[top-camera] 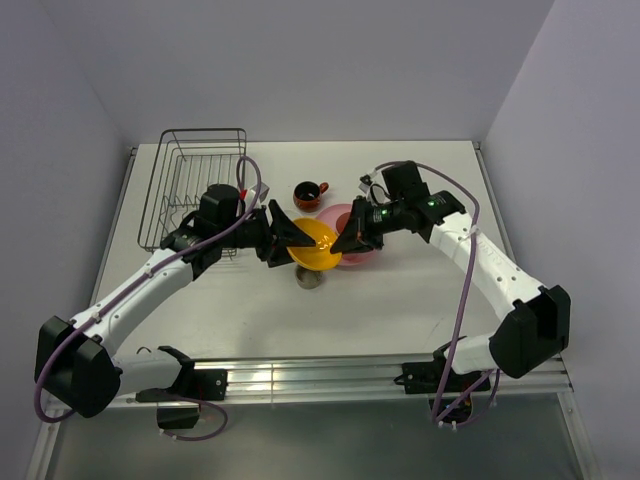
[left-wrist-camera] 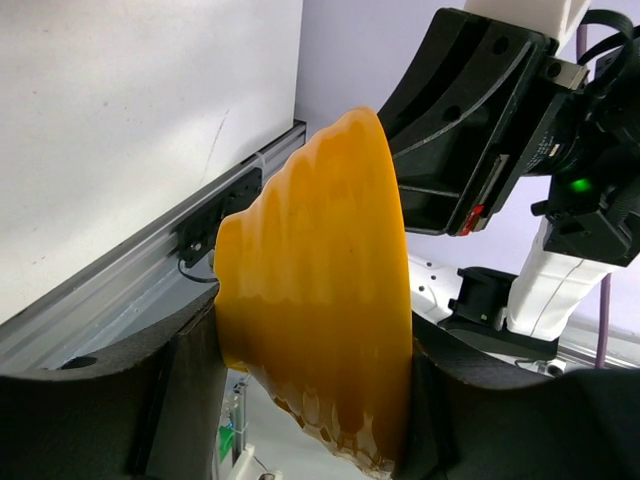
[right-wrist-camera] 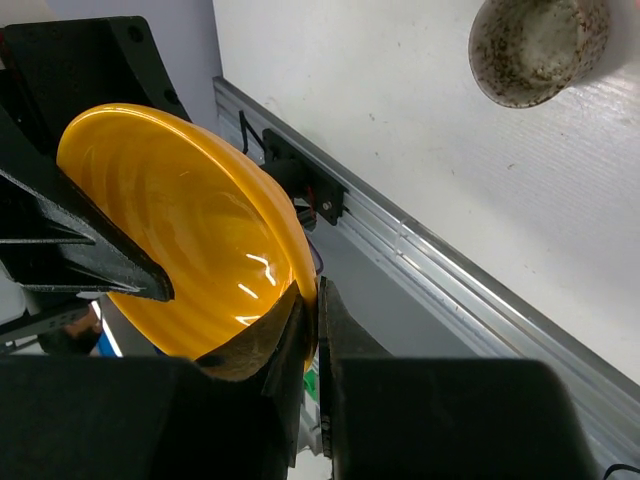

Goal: Load the mixed dishes into the dish rack

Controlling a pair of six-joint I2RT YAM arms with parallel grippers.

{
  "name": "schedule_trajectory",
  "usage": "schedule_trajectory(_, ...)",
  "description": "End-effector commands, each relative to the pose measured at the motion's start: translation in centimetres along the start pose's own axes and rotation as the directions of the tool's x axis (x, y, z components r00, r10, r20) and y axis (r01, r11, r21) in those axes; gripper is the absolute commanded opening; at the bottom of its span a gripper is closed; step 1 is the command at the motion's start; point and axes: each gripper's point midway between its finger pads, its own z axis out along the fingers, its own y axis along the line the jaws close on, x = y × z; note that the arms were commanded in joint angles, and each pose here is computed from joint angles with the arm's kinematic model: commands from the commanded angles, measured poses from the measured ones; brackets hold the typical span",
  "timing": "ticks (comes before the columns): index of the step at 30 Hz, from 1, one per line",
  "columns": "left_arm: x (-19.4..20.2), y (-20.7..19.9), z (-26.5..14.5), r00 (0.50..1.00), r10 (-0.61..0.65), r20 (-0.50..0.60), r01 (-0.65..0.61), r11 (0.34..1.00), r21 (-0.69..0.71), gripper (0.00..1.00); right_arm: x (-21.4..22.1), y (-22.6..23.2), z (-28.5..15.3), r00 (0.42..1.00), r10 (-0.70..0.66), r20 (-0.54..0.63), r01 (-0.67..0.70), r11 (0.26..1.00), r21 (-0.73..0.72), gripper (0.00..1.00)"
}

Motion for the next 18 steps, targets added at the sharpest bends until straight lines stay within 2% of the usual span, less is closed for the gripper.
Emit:
schedule_trajectory(1, 1.0, -2.9, -1.0, 0.998, 0.066, -0.026, -0.064, 0.996, 0.057, 0.00, -1.5, 1.8, -0.3, 0.993, -0.100, 0.056, 0.101, 0.995, -0.023, 0.12)
schedule_trajectory(18, 0.0, -2.8, -0.8, 0.994, 0.107, 0.013, -0.106, 0.992, -0.067, 0.00, -2.1, 0.4, -0.1, 0.988, -0.149, 0.050, 0.145, 0.986, 0.080, 0.17)
